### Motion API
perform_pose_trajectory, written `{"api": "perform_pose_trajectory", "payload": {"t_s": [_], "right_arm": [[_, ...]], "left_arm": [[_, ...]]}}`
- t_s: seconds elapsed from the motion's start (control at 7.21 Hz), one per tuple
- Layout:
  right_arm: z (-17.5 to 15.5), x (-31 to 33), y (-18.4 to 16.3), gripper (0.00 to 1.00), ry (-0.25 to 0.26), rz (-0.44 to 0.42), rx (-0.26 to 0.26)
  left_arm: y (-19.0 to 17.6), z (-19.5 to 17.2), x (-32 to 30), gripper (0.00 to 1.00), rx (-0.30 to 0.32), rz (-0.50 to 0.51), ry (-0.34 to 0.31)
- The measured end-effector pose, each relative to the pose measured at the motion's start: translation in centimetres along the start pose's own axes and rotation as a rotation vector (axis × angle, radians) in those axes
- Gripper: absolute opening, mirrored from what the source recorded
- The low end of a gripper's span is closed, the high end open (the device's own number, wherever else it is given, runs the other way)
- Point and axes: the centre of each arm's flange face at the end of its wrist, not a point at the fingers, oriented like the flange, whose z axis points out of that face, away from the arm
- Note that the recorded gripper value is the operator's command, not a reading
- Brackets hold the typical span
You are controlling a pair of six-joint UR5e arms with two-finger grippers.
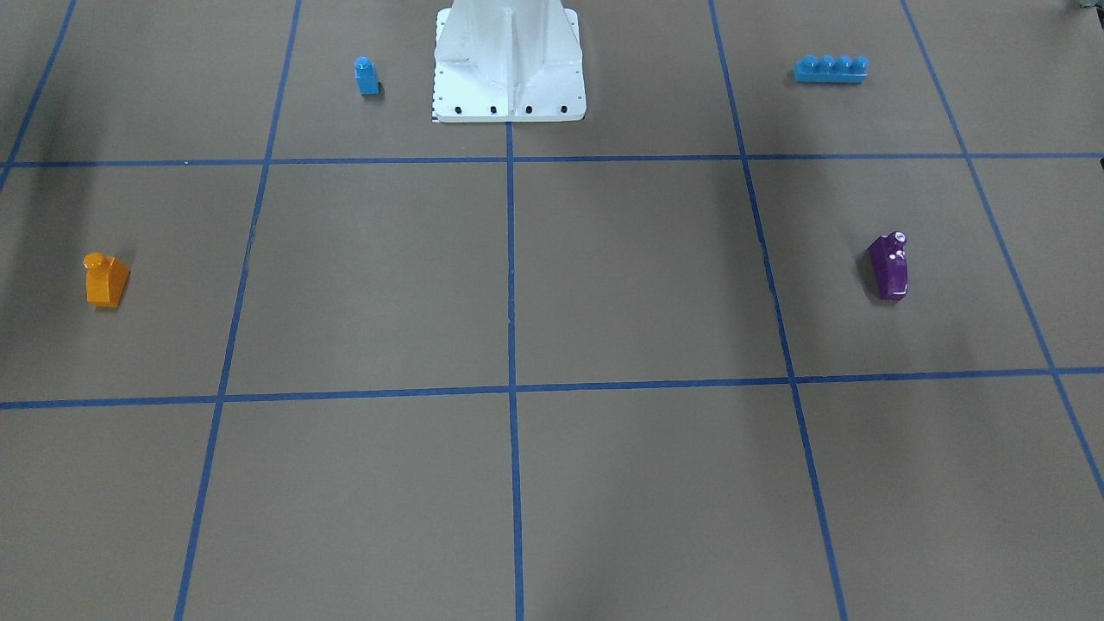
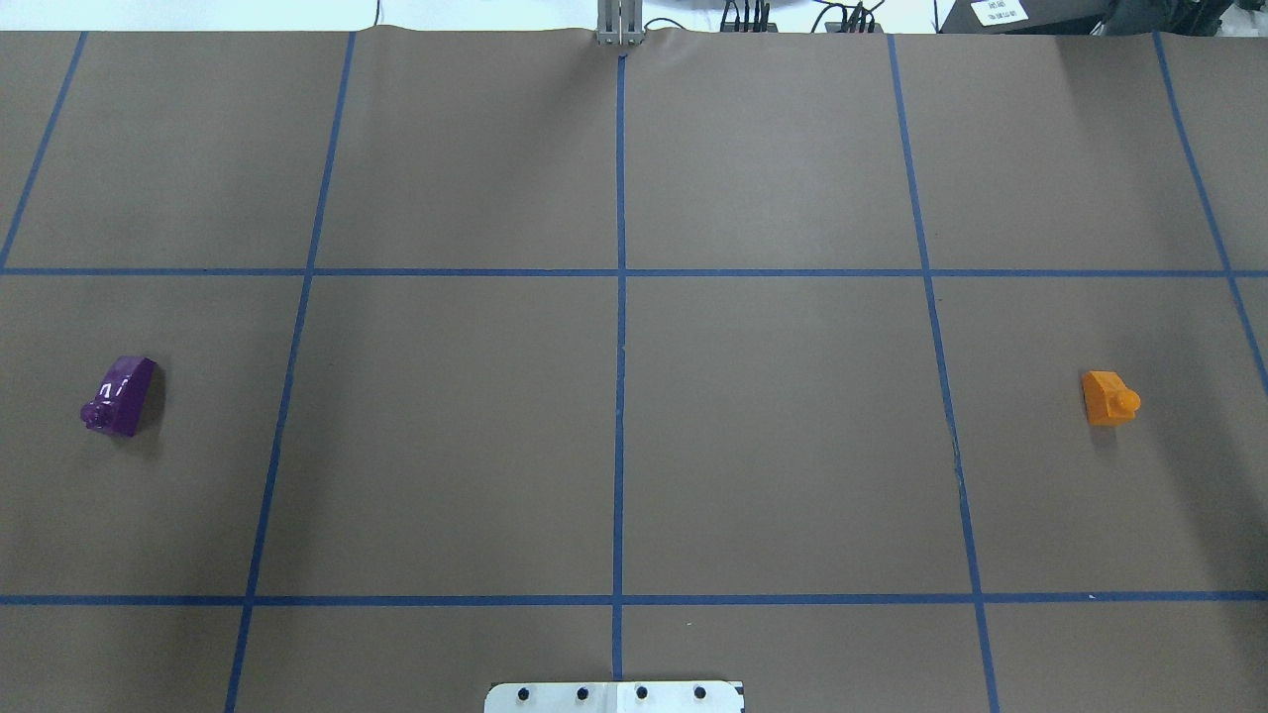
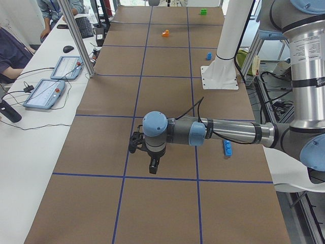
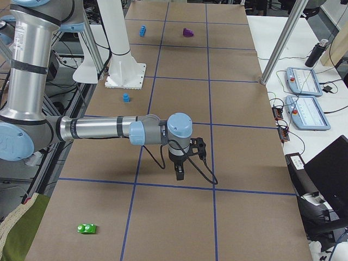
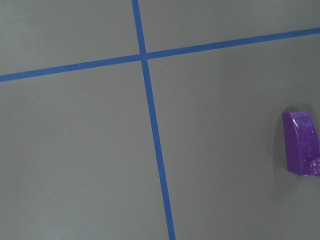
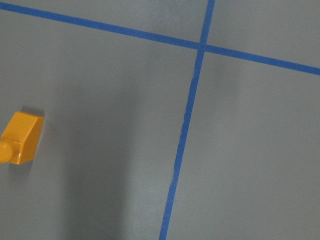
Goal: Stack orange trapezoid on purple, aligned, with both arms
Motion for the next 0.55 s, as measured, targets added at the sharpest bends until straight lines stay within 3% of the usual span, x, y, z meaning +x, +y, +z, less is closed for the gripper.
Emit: {"api": "perform_pose_trajectory", "payload": {"t_s": [0.55], "right_arm": [[-0.06, -0.12, -0.05, 1.0, 0.0, -0.002, 0.001]], "left_arm": [[-0.59, -0.5, 0.55, 1.0, 0.019, 0.019, -0.003]]}}
